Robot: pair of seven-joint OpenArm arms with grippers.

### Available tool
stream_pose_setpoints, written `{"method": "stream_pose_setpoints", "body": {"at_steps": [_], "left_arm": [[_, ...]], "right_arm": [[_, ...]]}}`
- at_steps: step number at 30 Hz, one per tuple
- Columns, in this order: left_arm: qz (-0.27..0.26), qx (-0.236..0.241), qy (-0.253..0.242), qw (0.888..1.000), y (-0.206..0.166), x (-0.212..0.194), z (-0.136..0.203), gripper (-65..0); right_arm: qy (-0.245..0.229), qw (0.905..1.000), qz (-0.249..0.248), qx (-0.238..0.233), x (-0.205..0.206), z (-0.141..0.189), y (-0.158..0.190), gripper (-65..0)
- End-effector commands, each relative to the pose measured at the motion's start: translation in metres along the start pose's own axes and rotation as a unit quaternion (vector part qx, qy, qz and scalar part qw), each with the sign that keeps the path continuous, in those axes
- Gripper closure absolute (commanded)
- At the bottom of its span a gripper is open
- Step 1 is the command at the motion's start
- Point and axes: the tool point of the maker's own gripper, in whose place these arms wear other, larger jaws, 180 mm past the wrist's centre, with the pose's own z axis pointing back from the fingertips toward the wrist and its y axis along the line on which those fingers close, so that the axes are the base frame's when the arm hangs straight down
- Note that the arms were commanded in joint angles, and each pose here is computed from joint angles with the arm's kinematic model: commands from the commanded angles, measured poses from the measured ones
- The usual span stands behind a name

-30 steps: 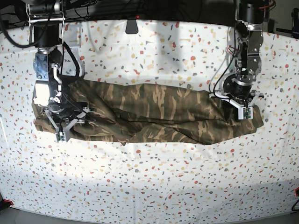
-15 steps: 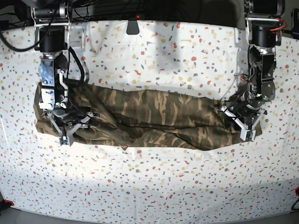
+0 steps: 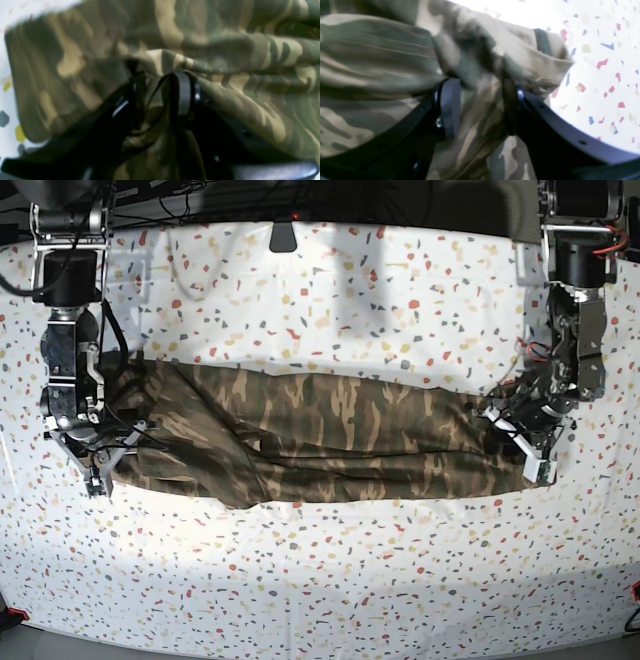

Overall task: Fold the T-shirt properly
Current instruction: 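Lift and pull both held ends of the strip, then fold the end held by the right gripper toward the left gripper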

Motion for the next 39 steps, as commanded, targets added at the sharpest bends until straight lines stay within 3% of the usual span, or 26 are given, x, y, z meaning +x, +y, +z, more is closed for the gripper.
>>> {"method": "stream_pose_setpoints", "body": {"at_steps": [1, 4, 10, 20, 24, 30, 34, 39], "left_arm": [[-0.001, 0.054, 0.416, 0.908, 0.022, -0.179, 0.067, -18.7], [0.003, 0.042, 0.413, 0.91, 0.021, -0.179, 0.068, -18.7], [-0.009, 0.016, 0.416, 0.909, 0.015, -0.179, 0.069, -18.7], [-0.001, 0.036, 0.432, 0.901, 0.046, -0.173, 0.09, -18.7], [-0.018, 0.049, 0.408, 0.912, 0.06, -0.147, 0.094, -18.7], [-0.063, 0.082, 0.357, 0.928, 0.083, -0.1, 0.103, -18.7], [-0.084, 0.097, 0.336, 0.933, 0.093, -0.08, 0.108, -18.7], [-0.096, 0.1, 0.314, 0.939, 0.092, -0.066, 0.107, -18.7]], "right_arm": [[-0.03, 0.9995, 0.004, 0.005, 0.023, 0.005, -0.008, -27.6], [-0.042, 0.9971, 0.001, 0.063, 0.029, 0.007, 0.013, -27.6], [-0.07, 0.9828, 0.007, 0.171, 0.048, 0.018, 0.067, -27.6], [-0.083, 0.9807, 0.022, 0.175, 0.063, 0.029, 0.073, -27.6], [-0.085, 0.9753, 0.006, 0.204, 0.065, 0.034, 0.082, -27.6], [-0.076, 0.9418, 0.006, 0.327, 0.069, 0.067, 0.123, -27.6], [-0.057, 0.9098, -0.002, 0.411, 0.073, 0.101, 0.148, -27.6], [-0.096, 0.8769, 0.005, 0.471, 0.095, 0.14, 0.165, -27.6]]}}
